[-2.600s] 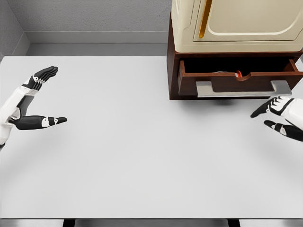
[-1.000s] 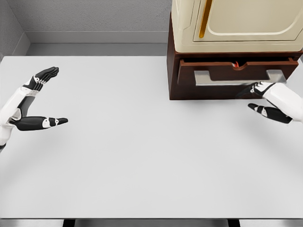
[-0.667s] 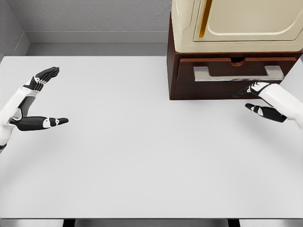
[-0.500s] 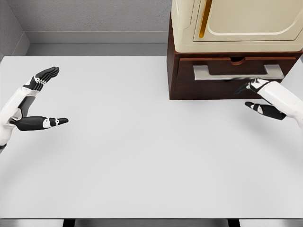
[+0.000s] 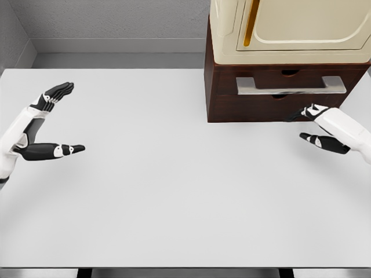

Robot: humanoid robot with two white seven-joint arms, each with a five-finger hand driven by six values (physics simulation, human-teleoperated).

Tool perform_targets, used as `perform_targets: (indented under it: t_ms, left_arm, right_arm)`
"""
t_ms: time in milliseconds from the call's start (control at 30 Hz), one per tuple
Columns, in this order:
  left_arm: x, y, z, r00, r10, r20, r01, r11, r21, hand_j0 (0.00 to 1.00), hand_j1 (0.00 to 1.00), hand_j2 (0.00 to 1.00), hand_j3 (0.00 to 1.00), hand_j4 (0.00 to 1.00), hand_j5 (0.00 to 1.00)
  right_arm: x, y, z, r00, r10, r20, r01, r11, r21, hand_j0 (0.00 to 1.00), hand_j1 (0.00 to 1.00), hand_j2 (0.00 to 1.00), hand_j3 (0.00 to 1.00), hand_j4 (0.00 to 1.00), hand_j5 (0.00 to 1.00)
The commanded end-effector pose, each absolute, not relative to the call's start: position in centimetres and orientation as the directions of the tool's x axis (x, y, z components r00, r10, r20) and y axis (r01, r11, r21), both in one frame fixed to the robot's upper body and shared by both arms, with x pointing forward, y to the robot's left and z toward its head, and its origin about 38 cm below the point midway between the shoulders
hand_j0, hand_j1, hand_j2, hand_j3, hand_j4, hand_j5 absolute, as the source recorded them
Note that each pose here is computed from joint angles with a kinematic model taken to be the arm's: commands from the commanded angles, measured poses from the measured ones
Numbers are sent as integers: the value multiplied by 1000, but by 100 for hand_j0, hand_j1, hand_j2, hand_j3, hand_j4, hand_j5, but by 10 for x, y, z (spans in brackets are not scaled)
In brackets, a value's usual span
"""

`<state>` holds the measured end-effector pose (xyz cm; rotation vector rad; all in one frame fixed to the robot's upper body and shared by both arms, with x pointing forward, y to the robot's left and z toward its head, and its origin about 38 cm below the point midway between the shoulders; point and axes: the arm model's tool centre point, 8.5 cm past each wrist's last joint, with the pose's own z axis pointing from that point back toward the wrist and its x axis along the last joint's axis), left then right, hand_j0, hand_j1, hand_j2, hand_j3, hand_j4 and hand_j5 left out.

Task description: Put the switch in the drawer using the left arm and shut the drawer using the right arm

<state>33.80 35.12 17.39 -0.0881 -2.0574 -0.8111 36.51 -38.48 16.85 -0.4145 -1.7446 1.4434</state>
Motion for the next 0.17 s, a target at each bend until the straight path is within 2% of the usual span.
perform_targets:
  t_ms: [0,133]
  left_arm:
    - [338,351,174,-596,-228,770,354,786,507,100,100,100,100,100,100]
    - [338,351,175,-598,-228,769,354,786,507,100,100,100,100,100,100]
  right_arm:
    - [363,-396,180,-611,709,351,-225,270,-936,66,66,66,66,66,66]
    - [352,-424,183,-575,757,312,-250,200,-947,66,66,66,66,66,66]
